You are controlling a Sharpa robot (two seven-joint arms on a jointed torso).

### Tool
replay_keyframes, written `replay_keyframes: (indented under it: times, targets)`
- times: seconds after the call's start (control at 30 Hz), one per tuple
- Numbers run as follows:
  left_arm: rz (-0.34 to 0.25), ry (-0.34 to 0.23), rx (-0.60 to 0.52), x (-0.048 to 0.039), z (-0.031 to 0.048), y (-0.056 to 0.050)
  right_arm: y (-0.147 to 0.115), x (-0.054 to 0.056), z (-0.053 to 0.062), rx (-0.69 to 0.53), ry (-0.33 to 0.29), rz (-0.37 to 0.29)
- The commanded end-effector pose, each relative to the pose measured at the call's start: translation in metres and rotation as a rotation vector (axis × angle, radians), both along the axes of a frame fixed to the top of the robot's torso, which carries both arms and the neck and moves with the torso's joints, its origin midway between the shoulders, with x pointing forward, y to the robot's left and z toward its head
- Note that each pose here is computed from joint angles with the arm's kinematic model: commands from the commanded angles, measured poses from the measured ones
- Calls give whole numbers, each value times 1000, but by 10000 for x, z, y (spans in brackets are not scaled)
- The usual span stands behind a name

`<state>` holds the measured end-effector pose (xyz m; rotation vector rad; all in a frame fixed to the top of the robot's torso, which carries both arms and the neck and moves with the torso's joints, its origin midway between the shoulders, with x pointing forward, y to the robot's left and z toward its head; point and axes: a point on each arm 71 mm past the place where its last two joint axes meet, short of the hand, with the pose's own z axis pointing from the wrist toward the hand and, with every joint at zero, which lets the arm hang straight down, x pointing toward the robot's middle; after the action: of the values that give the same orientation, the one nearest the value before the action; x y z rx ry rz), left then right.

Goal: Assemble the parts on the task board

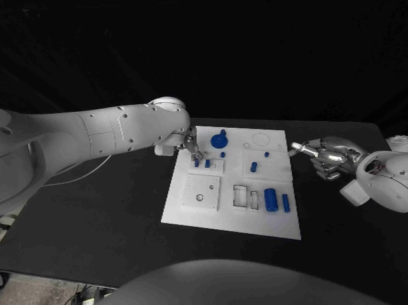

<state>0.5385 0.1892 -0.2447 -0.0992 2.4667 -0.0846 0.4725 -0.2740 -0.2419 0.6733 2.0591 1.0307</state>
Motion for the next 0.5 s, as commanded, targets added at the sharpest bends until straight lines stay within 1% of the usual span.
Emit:
replay_keyframes:
  times: [0.03, 0.5]
  targets:
    - [-13, 23, 10, -11, -11, -16, 23, -10, -5, 4, 6, 22]
    - [-14, 22, 11, -1, -18, -19, 23, -10, -5, 4, 7, 22]
